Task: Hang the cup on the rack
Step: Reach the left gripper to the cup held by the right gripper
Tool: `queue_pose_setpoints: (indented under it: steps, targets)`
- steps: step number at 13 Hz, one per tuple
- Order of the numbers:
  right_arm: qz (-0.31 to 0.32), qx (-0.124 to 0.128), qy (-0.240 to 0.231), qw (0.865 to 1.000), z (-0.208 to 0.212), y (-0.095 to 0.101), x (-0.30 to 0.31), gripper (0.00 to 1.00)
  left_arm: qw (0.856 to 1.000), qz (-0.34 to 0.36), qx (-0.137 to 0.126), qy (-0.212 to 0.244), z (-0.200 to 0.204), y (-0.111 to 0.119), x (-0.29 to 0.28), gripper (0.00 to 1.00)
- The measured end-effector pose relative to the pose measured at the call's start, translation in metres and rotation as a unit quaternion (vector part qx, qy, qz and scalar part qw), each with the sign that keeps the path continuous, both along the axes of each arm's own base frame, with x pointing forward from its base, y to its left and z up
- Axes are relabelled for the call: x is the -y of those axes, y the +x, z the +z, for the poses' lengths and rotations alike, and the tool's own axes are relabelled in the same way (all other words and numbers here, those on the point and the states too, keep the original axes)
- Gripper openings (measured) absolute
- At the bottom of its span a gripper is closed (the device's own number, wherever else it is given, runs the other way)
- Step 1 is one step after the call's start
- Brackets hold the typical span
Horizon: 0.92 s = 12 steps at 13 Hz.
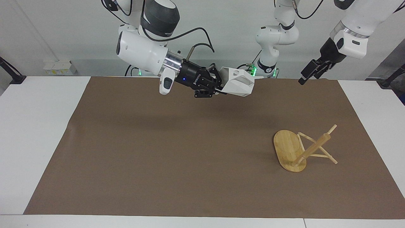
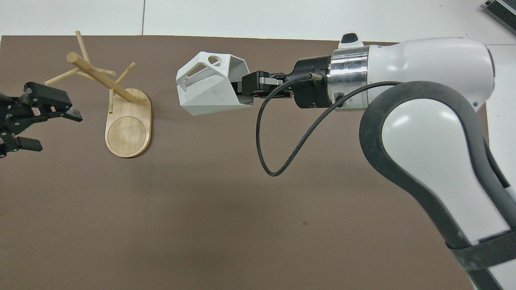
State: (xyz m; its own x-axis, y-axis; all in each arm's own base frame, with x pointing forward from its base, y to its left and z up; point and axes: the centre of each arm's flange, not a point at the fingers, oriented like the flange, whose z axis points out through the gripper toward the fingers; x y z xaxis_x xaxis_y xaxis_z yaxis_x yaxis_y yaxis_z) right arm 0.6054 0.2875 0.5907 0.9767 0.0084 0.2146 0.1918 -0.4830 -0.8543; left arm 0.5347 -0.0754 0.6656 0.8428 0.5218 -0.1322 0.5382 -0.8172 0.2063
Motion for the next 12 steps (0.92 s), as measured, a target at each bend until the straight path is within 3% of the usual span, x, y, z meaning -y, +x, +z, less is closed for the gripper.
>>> queue_pose_setpoints:
  steps: [3, 5, 7, 12]
  targets:
    - [0.037, 0.029, -0.026, 0.999, -0.012, -0.006, -0.019, 0.09, 0.99, 0.126, -0.025, -0.052, 0.002, 0.008, 0.012, 1.0]
    - [0.067, 0.058, -0.051, 0.995, -0.02, -0.01, -0.03, 0.09, 0.975, 0.2, -0.063, -0.075, -0.005, 0.018, 0.029, 1.0]
    - [0.086, 0.08, -0.054, 0.992, -0.025, -0.008, -0.03, 0.09, 0.952, 0.27, -0.107, -0.091, -0.016, 0.035, 0.046, 1.0]
    - [0.087, 0.092, -0.003, 0.992, -0.015, -0.006, -0.032, 0.09, 0.885, 0.395, -0.209, -0.132, -0.035, 0.056, 0.064, 1.0]
